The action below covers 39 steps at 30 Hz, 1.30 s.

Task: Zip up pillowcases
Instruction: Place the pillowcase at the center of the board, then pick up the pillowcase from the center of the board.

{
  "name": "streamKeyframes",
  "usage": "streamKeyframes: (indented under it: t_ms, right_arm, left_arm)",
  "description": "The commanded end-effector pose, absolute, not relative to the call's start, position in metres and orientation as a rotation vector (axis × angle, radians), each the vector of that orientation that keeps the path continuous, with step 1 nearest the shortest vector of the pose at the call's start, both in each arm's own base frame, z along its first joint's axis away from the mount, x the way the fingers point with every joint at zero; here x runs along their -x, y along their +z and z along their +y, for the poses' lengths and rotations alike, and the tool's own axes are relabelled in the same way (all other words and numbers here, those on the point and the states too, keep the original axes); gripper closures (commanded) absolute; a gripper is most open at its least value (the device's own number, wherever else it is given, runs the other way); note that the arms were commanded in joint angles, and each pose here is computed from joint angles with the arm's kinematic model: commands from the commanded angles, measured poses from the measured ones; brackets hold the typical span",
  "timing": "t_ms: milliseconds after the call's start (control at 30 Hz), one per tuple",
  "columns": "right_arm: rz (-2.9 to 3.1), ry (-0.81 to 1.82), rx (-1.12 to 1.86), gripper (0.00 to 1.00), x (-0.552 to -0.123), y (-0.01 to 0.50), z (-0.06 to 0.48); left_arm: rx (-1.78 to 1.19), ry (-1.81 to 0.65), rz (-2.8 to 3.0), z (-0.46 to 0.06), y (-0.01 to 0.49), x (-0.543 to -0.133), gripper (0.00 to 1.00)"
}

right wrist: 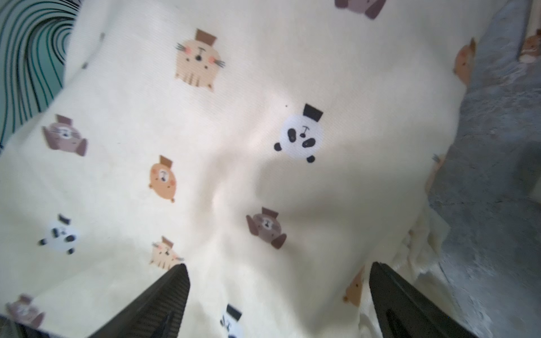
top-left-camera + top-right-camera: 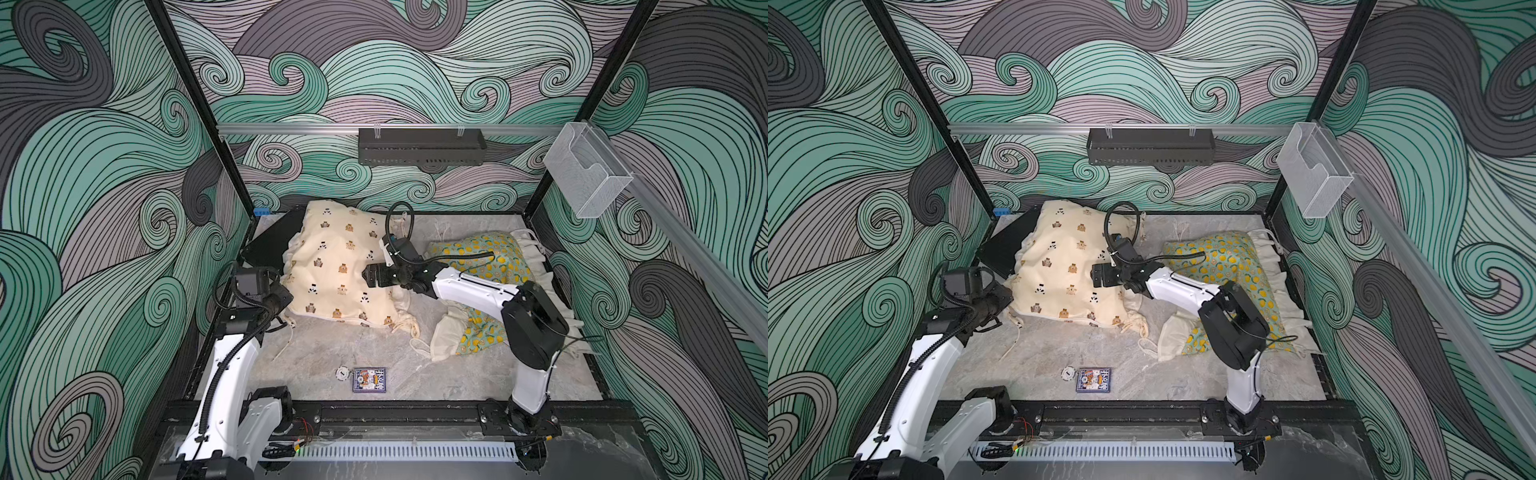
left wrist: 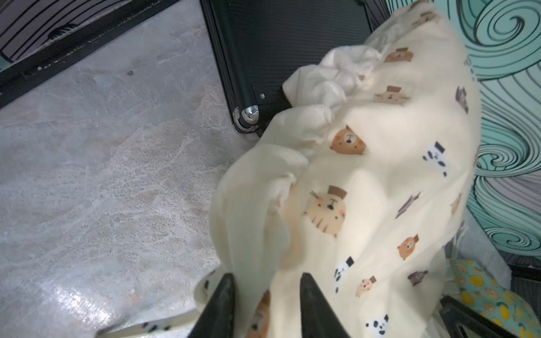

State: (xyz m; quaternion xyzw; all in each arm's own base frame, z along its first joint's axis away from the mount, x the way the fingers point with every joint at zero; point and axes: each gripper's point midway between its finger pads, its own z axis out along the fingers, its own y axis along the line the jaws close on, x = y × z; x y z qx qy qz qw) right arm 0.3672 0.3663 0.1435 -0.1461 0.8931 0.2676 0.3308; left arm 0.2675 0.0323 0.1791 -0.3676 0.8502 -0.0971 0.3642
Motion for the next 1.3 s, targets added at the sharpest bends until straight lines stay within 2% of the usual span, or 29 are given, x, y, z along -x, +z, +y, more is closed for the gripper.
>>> streamKeyframes:
  t_ms: [0,267,433,533,933,1267]
  right_arm:
    - [2.299,0.697,0.395,0.00,-0.359,0.170,0.353]
    - [2.367,0.673,0.390,0.00,-0.312,0.181,0.303]
    - [2.465,0.608,0.342,0.00,-0.277,0.173,0.254]
    - [2.499,0.597,0.327,0.00,-0.256,0.168,0.229]
    - [2.674,0.579,0.139,0.00,-0.194,0.131,0.161]
    - [2.741,0.502,-0.011,0.01,-0.172,0.107,0.123]
  left_arm:
    - [0.941,-0.172,2.128,0.045,0.209,-0.261,0.53]
    - [0.863,-0.256,2.132,0.031,0.238,-0.251,0.40]
    - [0.793,-0.497,2.157,-0.005,0.236,-0.244,0.36]
    - [0.724,-0.638,2.209,-0.031,0.231,-0.240,0.36]
    - [0.407,-0.858,2.334,-0.137,0.198,-0.238,0.38]
    - [0.071,-0.969,2.351,-0.247,0.179,-0.228,0.38]
